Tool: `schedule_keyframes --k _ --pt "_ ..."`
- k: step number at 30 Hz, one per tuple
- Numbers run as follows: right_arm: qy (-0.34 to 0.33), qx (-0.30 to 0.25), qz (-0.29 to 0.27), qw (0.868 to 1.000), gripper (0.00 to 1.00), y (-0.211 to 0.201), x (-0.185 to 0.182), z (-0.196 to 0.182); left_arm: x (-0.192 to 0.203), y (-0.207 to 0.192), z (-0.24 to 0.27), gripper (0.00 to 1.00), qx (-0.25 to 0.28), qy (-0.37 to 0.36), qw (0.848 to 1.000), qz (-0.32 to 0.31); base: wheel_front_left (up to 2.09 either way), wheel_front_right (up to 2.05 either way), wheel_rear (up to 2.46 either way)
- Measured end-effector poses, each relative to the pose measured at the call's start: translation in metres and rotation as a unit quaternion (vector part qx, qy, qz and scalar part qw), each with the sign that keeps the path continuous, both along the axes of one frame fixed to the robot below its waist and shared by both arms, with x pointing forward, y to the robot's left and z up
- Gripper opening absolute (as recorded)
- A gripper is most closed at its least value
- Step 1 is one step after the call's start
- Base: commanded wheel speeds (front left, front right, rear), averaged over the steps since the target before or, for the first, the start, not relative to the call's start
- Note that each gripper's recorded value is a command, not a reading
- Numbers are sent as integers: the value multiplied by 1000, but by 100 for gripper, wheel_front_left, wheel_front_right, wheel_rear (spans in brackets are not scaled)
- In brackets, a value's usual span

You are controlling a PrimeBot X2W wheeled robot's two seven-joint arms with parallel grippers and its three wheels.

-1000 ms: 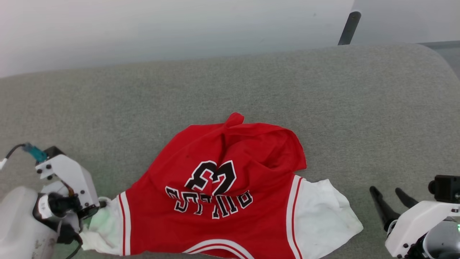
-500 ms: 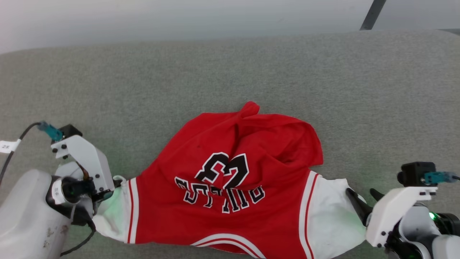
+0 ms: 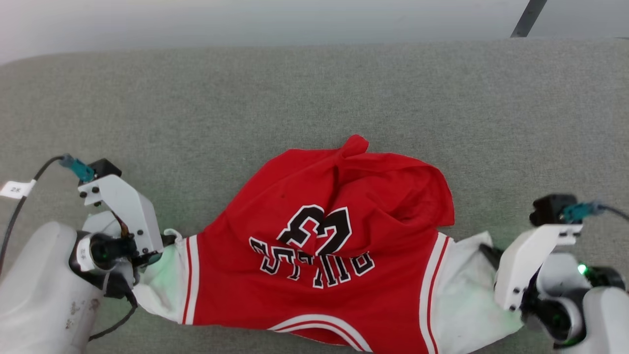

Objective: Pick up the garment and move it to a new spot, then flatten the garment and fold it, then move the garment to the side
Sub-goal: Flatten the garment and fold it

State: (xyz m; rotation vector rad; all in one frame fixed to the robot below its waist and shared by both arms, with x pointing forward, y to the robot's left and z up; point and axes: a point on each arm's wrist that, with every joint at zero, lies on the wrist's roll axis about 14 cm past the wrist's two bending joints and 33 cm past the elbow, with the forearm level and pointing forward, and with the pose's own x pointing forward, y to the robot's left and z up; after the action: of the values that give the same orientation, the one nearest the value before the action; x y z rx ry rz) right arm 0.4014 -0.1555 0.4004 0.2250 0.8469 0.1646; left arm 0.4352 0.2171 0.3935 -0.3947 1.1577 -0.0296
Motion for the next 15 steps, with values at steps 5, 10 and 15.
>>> schedule_keyframes --k 5,10,15 --pt "-31 4 -8 999 0 -7 20 32 6 -3 17 0 2 -18 1000 -12 0 0 0" --pt "-87 -1 -3 996 0 -13 43 82 20 -5 55 0 11 -62 998 -29 0 0 0" --pt "-161 -3 12 987 0 -8 62 144 37 -10 108 0 23 -132 989 -55 0 0 0"
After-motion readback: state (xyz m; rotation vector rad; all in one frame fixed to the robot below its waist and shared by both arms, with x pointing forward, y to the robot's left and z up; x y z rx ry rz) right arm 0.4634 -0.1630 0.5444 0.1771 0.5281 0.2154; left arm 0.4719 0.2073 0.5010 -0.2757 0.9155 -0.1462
